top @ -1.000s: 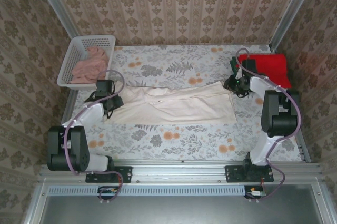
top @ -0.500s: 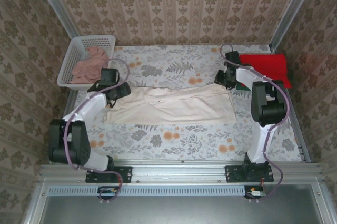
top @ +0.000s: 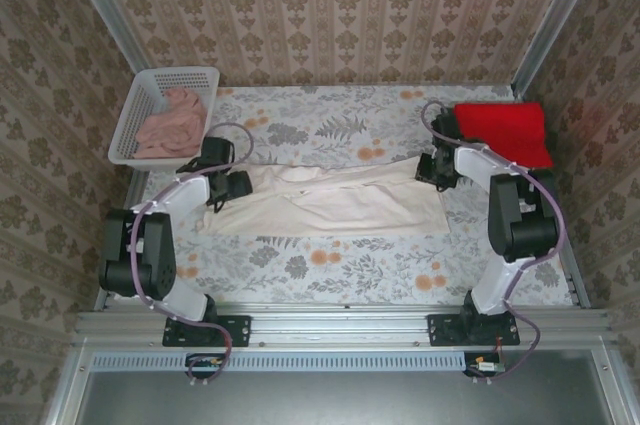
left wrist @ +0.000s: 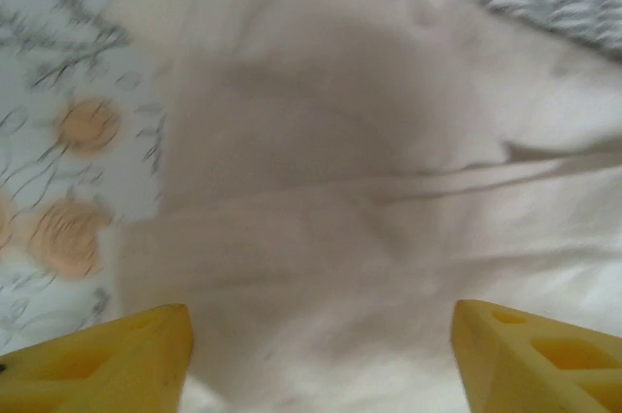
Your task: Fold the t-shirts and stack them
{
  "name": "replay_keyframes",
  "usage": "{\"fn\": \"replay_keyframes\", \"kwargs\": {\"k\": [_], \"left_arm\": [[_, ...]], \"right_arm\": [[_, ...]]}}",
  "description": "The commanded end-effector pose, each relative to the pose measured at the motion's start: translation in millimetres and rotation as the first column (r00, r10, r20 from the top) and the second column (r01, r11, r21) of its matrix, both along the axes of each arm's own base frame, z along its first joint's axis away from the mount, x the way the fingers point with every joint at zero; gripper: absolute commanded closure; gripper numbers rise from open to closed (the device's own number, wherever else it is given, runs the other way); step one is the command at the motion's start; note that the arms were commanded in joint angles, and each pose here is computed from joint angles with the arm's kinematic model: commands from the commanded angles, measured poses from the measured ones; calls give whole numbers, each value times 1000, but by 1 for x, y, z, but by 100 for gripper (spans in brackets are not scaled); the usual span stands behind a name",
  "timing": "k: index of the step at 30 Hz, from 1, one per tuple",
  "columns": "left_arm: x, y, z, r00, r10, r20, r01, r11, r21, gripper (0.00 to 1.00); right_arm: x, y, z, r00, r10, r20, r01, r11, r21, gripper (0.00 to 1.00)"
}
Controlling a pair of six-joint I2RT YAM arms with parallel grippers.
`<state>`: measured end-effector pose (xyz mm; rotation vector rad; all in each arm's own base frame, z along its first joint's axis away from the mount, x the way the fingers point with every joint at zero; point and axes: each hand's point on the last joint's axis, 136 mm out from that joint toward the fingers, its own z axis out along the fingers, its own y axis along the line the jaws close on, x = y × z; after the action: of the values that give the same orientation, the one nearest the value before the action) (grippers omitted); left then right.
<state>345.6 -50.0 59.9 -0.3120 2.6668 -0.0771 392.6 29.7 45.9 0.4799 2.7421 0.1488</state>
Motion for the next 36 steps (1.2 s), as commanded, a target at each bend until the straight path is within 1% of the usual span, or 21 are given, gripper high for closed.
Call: {"fn": "replay_keyframes", "kwargs": {"k": [1,2,6,9,10,12,13,14,16,17,20,23,24,29,32,33,34,36], "left_arm": [[-32,28,0,992,115,-58,-112,992,65,23],[-38,32,-2,989,130,-68,-126,990,67,23],[-58,43,-12,979,175,-109,-167,983,79,24],[-67,51,-17,969,200,-146,-184,976,115,24],[-68,54,-17,966,210,-153,-191,973,127,25],[-68,57,-19,964,214,-155,-197,973,123,28],[-66,56,-20,965,212,-154,-196,974,113,32],[-64,54,-20,968,203,-149,-189,976,105,39],[-62,53,-19,969,196,-148,-184,979,92,58],[-62,52,-17,971,192,-145,-180,980,89,64],[-63,50,-11,976,181,-125,-172,982,78,76],[-67,52,-2,978,180,-105,-172,982,80,96],[-69,53,1,979,182,-95,-175,981,79,100],[-77,57,10,980,195,-28,-194,980,51,100],[-80,58,10,975,220,19,-220,975,-7,100],[-81,57,9,975,222,30,-221,975,-32,100],[-81,58,7,972,232,36,-230,972,-49,100],[-84,58,2,970,240,26,-239,969,-61,100]], "right_arm": [[-23,-9,15,1000,-21,7,21,999,-49,62],[-29,-8,15,1000,-19,6,19,999,-46,59],[-55,3,3,999,5,-39,-7,999,-43,55],[-68,10,-8,997,19,-72,-24,997,-67,52],[-77,10,-12,994,21,-107,-30,996,-83,52],[-83,8,-16,992,15,-124,-29,994,-105,52],[-86,7,-17,991,16,-132,-31,993,-113,51],[-88,5,-18,990,11,-138,-28,992,-122,51],[-92,1,-18,989,1,-146,-22,989,-144,51],[-93,1,-18,990,-3,-144,-18,989,-144,51],[-94,2,-17,989,-6,-145,-14,991,-134,51],[-96,1,-19,987,-13,-161,-9,990,-141,51],[-98,0,-21,985,-20,-172,-5,989,-145,51],[-101,2,-27,981,-32,-191,6,991,-134,54],[-101,0,-28,980,-41,-196,13,990,-143,56],[-101,-1,-28,979,-48,-196,18,989,-148,59],[-101,-2,-29,979,-50,-198,20,989,-149,62],[-101,-3,-29,977,-57,-204,26,988,-152,62]]}}
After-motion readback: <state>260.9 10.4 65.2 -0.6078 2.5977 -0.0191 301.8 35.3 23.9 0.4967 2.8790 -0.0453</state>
